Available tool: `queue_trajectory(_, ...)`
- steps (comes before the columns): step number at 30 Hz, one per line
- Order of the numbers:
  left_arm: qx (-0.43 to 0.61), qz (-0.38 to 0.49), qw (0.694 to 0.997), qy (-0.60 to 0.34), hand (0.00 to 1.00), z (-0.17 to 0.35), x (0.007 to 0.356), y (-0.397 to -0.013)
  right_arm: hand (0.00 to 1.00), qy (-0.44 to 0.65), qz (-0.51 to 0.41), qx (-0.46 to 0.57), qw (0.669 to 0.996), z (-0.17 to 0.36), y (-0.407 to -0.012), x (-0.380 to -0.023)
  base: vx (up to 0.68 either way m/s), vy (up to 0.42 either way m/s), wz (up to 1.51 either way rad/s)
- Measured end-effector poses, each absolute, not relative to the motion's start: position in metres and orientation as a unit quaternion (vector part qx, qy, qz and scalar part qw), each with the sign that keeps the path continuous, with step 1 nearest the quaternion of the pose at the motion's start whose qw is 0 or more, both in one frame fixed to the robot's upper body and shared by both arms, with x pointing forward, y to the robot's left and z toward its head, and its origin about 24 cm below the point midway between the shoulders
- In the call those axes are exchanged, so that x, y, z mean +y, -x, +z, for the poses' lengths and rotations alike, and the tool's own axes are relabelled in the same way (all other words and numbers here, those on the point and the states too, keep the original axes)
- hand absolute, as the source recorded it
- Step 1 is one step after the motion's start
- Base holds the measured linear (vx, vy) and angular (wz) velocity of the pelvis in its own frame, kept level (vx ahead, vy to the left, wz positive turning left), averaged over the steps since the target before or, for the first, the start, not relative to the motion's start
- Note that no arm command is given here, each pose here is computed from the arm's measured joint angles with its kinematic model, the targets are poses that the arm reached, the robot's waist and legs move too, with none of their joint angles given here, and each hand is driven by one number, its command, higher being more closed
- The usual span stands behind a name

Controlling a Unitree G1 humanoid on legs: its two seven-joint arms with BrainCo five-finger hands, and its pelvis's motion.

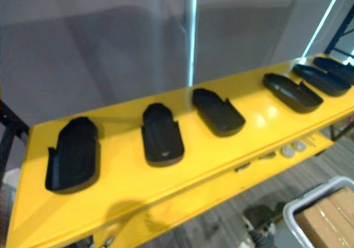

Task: Walk over and take plastic housings, then place them on the shelf

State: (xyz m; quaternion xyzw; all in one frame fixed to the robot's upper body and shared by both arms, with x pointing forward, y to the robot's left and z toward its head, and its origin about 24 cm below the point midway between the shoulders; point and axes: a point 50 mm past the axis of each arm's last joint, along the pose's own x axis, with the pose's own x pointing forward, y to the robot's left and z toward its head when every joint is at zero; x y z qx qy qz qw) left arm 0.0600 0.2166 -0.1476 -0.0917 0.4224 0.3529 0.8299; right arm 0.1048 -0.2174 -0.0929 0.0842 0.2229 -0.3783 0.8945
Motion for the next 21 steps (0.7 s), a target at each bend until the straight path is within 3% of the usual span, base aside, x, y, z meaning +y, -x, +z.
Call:
queue_trajectory(4,0.419,0.343,0.837,0.078,0.00,-0.146,0.220,-0.064,0.00,-0.037,-0.407,0.066,0.910,-0.031,-0.147,-0.220,0.10,0.061,0.19)
queue_trajectory(9,0.437,0.341,0.830,0.068,0.00,-0.148,0.223,-0.055,0.00,0.005,-0.458,-0.174,0.872,0.065,-0.190,-0.230,0.09,0.053,0.17)
queue_trajectory(15,0.457,0.339,0.821,0.055,0.00,-0.151,0.228,-0.045,0.00,0.011,-0.492,-0.257,0.832,0.106,-0.211,-0.238,0.02,-0.001,0.07)
queue_trajectory(21,0.448,0.321,0.833,0.046,0.00,-0.151,0.223,-0.051,0.00,0.057,-0.441,-0.302,0.843,0.127,-0.210,-0.248,-0.04,-0.033,-0.04)
